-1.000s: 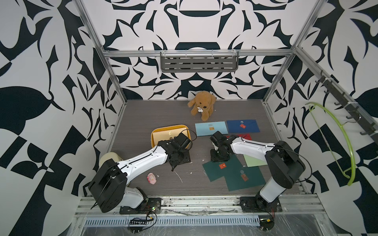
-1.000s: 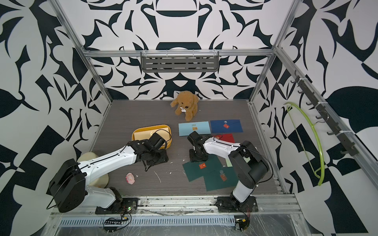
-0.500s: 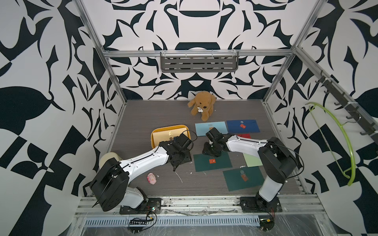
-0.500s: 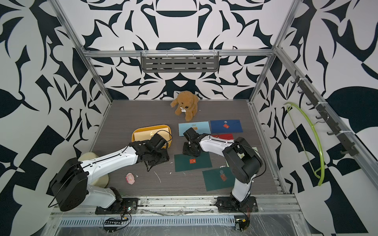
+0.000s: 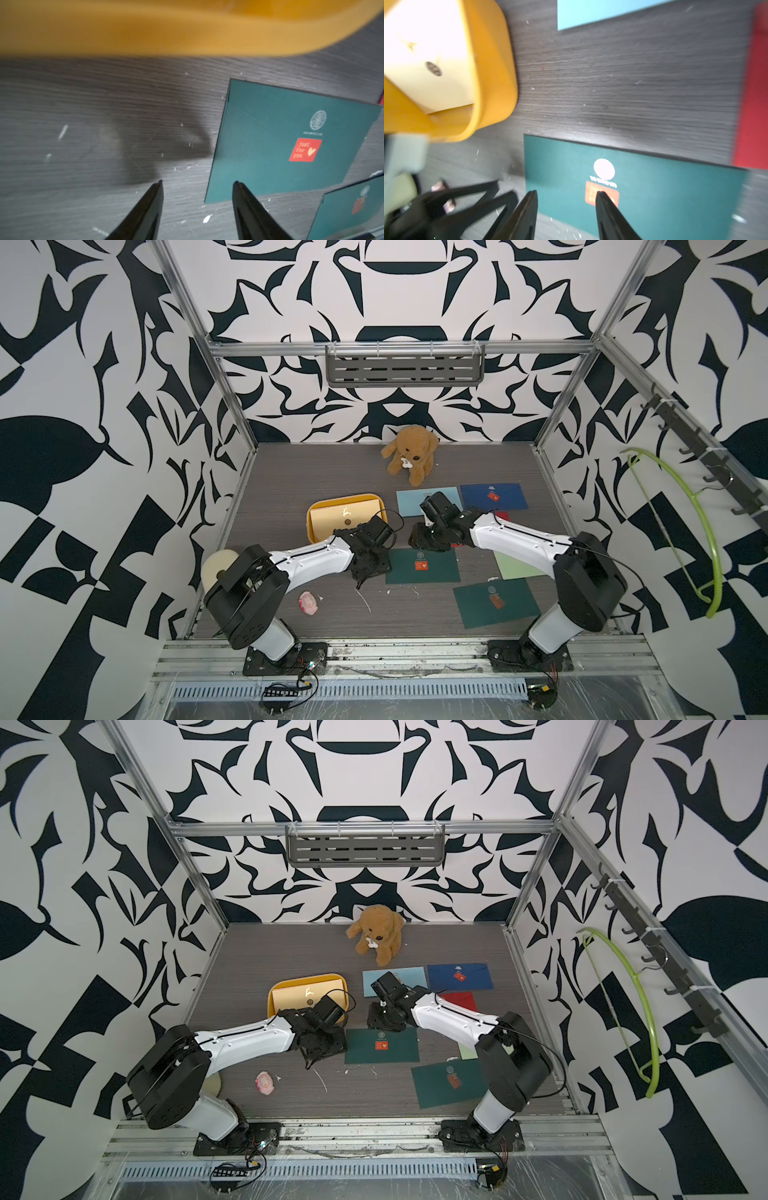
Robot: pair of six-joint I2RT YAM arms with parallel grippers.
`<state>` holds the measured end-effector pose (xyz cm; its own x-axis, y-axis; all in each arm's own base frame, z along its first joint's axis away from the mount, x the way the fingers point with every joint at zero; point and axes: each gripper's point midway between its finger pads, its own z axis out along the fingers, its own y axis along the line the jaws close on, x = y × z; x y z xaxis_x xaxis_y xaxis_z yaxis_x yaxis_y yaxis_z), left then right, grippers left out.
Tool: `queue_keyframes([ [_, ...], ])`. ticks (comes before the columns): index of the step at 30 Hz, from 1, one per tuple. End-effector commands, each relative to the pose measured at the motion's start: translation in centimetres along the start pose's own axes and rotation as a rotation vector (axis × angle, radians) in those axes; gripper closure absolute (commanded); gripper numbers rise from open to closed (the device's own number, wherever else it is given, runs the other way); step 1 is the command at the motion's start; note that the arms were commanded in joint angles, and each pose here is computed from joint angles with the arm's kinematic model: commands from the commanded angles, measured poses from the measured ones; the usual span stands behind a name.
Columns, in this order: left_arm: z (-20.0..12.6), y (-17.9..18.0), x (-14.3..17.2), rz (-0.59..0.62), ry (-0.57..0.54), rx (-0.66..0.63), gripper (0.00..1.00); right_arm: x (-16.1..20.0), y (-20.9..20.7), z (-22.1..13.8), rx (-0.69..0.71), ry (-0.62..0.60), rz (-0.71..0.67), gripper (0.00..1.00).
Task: Put the sealed envelopes into the storage box
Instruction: Pick up the envelope from the center of the board.
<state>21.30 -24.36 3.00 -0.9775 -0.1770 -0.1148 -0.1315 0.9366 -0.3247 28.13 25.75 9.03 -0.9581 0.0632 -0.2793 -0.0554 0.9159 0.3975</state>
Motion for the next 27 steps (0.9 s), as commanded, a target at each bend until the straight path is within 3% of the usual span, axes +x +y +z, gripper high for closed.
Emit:
queue_keyframes([
  [1,0.9,-0.5,0.6,-0.001,0.039,0.049,0.41,2.0,-4.5,-0.9,0.117,0.049,-0.035,0.48],
  [6,1.8,-0.7,0.9,-0.006,0.066,0.057,0.42,3.7,-9.0,-0.6,0.155,0.097,0.02,0.44],
  [11,2.6,-0.4,1.2,-0.01,0.081,0.047,0.41,4.1,-10.8,0.2,0.165,0.123,0.045,0.38],
  [16,3.1,0.0,1.4,-0.013,0.089,0.035,0.41,4.4,-10.6,1.2,0.128,0.137,0.046,0.33],
  [20,3.5,0.3,1.7,-0.012,0.099,0.033,0.41,4.3,-9.2,1.8,0.035,0.139,0.063,0.11],
  [27,4.3,0.6,2.0,0.01,0.111,0.029,0.41,5.1,-8.9,2.5,0.006,0.176,0.074,0.11],
])
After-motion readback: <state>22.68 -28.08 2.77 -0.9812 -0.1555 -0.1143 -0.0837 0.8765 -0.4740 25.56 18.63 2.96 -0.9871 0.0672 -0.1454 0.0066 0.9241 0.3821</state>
